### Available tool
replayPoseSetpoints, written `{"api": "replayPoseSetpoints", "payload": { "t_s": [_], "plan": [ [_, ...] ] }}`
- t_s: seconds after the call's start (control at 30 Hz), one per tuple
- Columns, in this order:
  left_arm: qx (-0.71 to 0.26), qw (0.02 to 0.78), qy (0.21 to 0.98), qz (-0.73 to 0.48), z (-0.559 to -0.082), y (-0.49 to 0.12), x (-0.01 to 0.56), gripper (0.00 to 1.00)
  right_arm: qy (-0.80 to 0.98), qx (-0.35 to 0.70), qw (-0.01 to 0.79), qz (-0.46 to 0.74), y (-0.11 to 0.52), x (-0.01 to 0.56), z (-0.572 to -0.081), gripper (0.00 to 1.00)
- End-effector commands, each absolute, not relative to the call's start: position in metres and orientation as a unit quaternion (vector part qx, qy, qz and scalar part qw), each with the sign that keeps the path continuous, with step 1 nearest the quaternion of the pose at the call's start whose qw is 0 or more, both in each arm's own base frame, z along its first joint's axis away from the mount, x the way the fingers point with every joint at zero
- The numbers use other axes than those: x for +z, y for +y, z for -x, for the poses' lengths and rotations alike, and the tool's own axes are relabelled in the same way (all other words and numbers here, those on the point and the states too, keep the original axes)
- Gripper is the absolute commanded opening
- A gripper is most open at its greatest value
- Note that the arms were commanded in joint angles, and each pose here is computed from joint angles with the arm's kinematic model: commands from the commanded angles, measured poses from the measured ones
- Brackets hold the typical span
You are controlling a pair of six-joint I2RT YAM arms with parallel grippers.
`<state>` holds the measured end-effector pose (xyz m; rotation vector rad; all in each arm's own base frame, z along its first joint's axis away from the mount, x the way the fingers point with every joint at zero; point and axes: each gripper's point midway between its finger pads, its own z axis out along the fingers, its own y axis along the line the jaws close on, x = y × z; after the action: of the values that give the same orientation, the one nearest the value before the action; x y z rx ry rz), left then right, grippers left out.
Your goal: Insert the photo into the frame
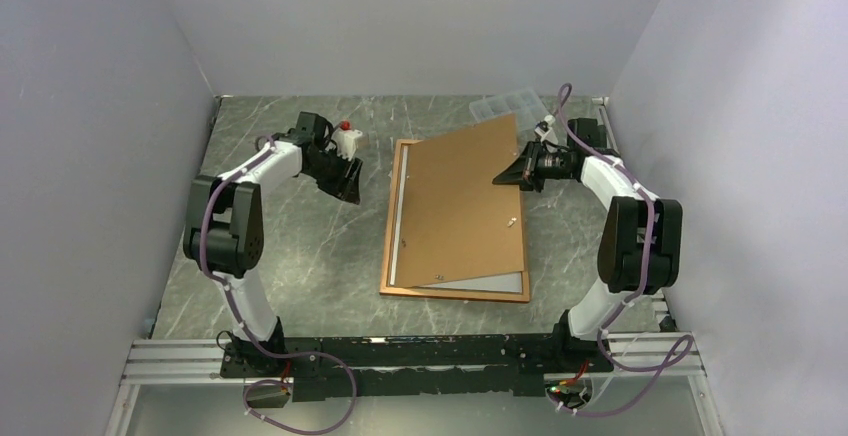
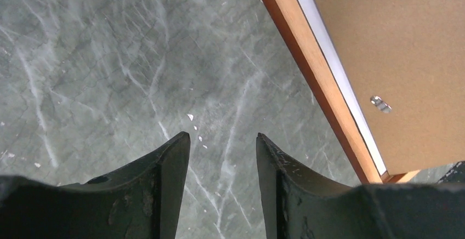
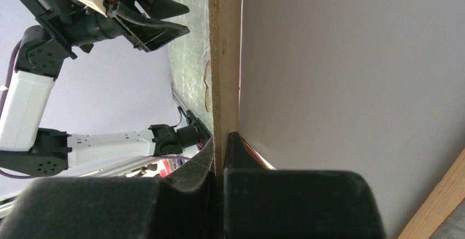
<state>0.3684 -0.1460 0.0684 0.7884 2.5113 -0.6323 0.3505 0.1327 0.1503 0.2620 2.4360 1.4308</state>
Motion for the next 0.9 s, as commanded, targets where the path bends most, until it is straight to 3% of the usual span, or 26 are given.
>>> {"api": "replayPoseSetpoints", "payload": {
  "t_s": [0.0,0.7,0.87],
  "plan": [
    [-0.230,0.225,0.905,-0.279,-0.380,-0.154,0.060,0.52,0.827,0.533,0.171,-0.047,0.144,0.178,-0.359,0.00],
    [-0.238,0.197,0.902,-0.301,-0.377,-0.190,0.029,0.43,0.829,0.533,0.158,-0.066,0.150,0.151,-0.361,0.00],
    [-0.244,0.196,0.900,-0.303,-0.375,-0.192,0.029,0.42,0.836,0.522,0.153,-0.073,0.155,0.140,-0.359,0.09]
  ]
}}
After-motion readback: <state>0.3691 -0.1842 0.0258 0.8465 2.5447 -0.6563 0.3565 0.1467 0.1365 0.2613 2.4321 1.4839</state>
